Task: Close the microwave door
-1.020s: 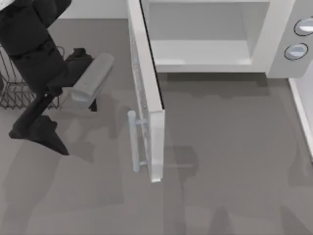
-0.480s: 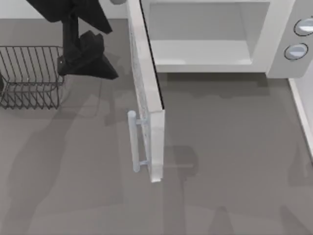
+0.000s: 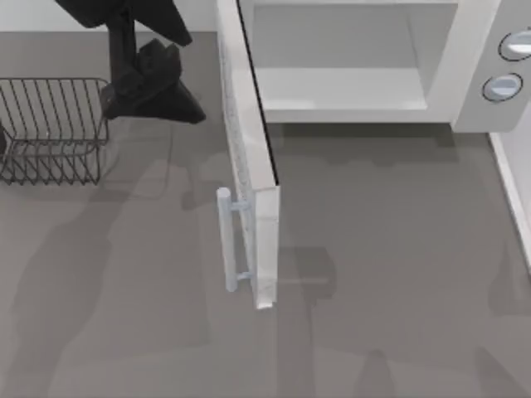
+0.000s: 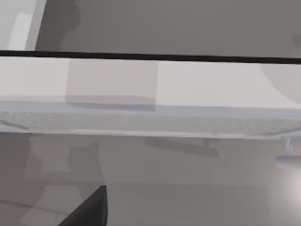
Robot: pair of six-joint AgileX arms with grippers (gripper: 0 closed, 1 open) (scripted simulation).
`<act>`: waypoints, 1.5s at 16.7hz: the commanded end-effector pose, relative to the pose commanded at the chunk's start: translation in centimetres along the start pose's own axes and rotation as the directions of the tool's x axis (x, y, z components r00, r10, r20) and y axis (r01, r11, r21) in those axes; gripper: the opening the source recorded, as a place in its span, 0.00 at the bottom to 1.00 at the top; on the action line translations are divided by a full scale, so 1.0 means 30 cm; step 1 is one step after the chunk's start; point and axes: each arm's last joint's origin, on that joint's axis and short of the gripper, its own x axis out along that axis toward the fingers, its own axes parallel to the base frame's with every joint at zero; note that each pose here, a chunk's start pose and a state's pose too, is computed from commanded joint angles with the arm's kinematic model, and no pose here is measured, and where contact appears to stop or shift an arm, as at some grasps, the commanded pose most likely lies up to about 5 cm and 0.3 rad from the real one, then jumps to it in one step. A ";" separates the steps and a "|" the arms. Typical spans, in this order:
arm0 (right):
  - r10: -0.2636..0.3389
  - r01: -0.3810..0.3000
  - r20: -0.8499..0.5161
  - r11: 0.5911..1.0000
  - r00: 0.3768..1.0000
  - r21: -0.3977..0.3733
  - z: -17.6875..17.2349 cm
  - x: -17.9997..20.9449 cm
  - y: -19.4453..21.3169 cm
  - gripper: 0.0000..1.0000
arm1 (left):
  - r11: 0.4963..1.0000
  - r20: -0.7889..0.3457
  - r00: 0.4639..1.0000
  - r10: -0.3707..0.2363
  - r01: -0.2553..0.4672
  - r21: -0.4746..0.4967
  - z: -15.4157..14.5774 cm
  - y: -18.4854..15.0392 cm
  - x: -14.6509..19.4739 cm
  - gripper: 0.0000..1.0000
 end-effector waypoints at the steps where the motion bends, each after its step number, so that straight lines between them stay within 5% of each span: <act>1: 0.000 0.000 0.000 1.000 1.000 0.000 0.000 0.000 0.000 1.00 | 1.000 0.000 1.000 0.000 0.000 0.001 0.001 0.000 0.003 1.00; 10: 0.000 0.000 0.000 1.000 1.000 0.000 0.000 0.000 0.000 1.00 | 1.000 0.003 1.000 -0.001 0.001 0.005 0.006 0.001 0.249 1.00; 15: 0.000 0.000 0.000 1.000 1.000 0.000 0.000 0.000 0.000 1.00 | 1.000 0.001 1.000 -0.003 0.003 0.004 0.006 -0.003 0.270 1.00; 25: 0.000 0.000 0.000 1.000 1.000 0.000 0.000 0.000 0.000 1.00 | 1.000 0.001 1.000 -0.003 0.003 0.004 0.006 -0.003 0.270 0.25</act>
